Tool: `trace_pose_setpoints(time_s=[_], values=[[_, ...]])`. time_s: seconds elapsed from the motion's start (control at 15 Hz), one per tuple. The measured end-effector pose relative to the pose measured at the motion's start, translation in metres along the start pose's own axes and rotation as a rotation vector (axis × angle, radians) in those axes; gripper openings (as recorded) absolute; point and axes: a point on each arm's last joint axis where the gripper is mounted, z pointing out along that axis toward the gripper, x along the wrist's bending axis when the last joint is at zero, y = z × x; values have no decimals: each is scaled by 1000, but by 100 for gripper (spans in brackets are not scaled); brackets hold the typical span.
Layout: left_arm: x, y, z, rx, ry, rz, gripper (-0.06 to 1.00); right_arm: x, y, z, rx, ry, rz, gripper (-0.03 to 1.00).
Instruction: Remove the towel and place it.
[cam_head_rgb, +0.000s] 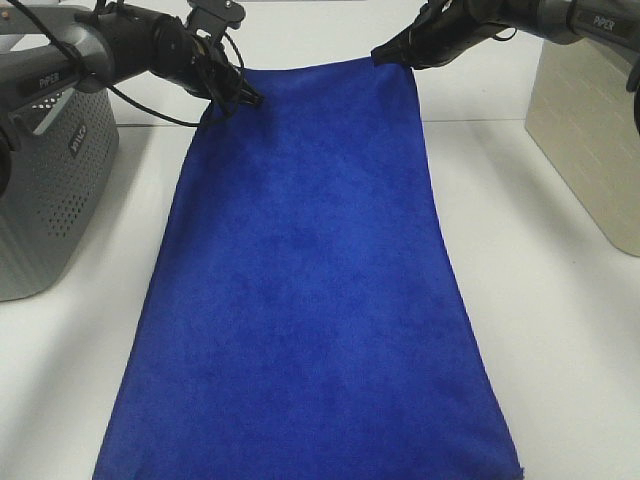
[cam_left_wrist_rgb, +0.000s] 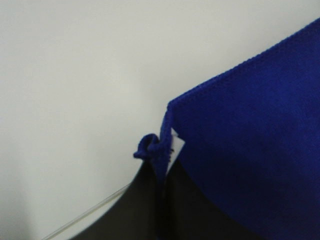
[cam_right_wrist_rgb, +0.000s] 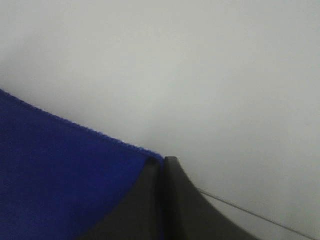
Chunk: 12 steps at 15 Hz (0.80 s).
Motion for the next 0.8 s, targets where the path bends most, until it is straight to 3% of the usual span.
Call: trace_pose_setpoints(time_s=[0.8], values=[[-7,-36,28,21,2,24,1,2,-46,37,62,6,23,3]])
